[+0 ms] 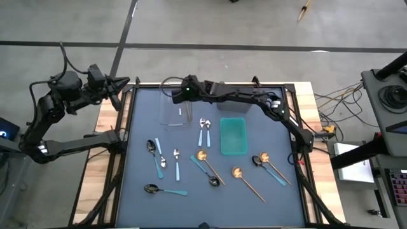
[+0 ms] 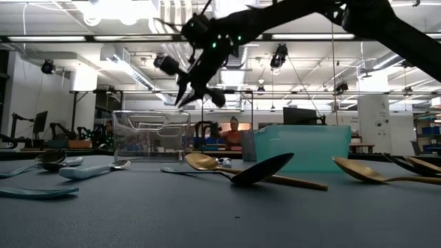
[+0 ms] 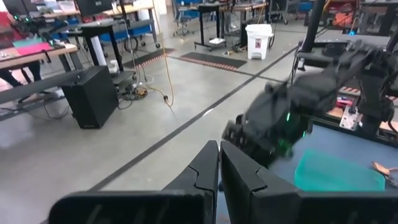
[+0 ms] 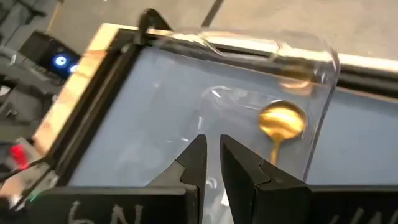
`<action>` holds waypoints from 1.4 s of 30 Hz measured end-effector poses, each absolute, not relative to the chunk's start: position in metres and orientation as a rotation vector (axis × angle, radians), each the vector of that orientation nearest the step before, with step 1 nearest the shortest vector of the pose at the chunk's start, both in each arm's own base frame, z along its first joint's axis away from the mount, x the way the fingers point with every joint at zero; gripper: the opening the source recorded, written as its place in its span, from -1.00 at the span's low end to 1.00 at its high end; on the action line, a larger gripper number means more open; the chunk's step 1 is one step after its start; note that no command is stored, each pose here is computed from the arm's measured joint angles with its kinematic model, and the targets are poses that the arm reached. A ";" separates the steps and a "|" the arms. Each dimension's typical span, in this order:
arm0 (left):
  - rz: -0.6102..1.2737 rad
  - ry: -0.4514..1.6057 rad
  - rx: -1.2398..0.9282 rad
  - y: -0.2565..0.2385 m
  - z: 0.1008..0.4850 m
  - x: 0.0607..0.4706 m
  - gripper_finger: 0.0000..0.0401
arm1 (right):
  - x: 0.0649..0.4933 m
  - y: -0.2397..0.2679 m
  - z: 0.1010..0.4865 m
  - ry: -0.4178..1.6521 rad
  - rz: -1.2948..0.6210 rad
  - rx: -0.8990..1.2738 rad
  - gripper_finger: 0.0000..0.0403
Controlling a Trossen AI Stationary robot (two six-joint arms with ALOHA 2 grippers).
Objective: Sort silverware by color (type)
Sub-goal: Put the gold spoon into the transparent bin
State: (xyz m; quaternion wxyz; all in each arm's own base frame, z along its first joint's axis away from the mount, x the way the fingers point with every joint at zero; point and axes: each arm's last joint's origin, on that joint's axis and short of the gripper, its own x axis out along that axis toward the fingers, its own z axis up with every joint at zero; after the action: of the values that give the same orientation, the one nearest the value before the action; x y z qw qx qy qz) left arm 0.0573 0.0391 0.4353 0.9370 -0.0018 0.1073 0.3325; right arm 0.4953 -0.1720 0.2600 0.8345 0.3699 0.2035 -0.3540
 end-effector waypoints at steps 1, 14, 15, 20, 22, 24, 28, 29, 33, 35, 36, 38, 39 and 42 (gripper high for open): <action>0.680 0.224 -0.011 0.039 0.435 0.058 -1.00 | 0.492 -0.171 0.269 0.433 -0.741 0.772 -0.81; 0.666 0.373 -0.201 0.072 0.418 0.114 -1.00 | 0.402 -0.184 0.384 0.553 -0.756 0.529 -0.81; 0.671 0.396 -0.232 0.077 0.414 0.123 -1.00 | 0.393 -0.187 0.391 0.560 -0.761 0.507 -0.81; 0.726 0.469 -0.444 0.102 0.392 0.165 -1.00 | 0.341 -0.206 0.423 0.594 -0.807 0.401 -0.81; 0.759 0.489 -0.542 0.112 0.382 0.181 -1.00 | 0.323 -0.213 0.432 0.616 -0.825 0.359 -0.81; 0.780 0.521 -0.631 0.121 0.369 0.198 -1.00 | 0.305 -0.220 0.440 0.630 -0.828 0.323 -0.81; 0.801 0.588 -0.794 0.135 0.343 0.224 -1.00 | 0.277 -0.235 0.451 0.627 -0.776 0.319 -0.81; 0.803 0.608 -0.826 0.138 0.337 0.229 -1.00 | 0.271 -0.239 0.452 0.622 -0.759 0.321 -0.81; 0.822 0.690 -0.937 0.148 0.310 0.249 -1.00 | 0.256 -0.252 0.454 0.621 -0.717 0.312 -0.81; 0.841 0.720 -0.978 0.152 0.299 0.256 -1.00 | 0.250 -0.257 0.453 0.635 -0.706 0.308 -0.81; 0.854 0.733 -0.998 0.154 0.293 0.260 -1.00 | 0.247 -0.259 0.453 0.641 -0.701 0.308 -0.81; 0.888 0.755 -1.038 0.160 0.281 0.266 -1.00 | 0.243 -0.262 0.452 0.657 -0.702 0.300 -0.81; 0.902 0.765 -1.057 0.162 0.276 0.269 -1.00 | 0.241 -0.264 0.451 0.665 -0.704 0.297 -0.81; 0.905 0.803 -1.105 0.168 0.263 0.279 -1.00 | 0.237 -0.266 0.450 0.680 -0.707 0.286 -0.81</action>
State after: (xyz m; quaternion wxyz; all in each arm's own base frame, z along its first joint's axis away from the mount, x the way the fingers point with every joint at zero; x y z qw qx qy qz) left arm 0.2790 0.1679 0.2629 0.6829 -0.4926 0.3581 0.4035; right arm 0.2375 -0.2661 0.4504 0.8723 0.1366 0.3252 -0.3385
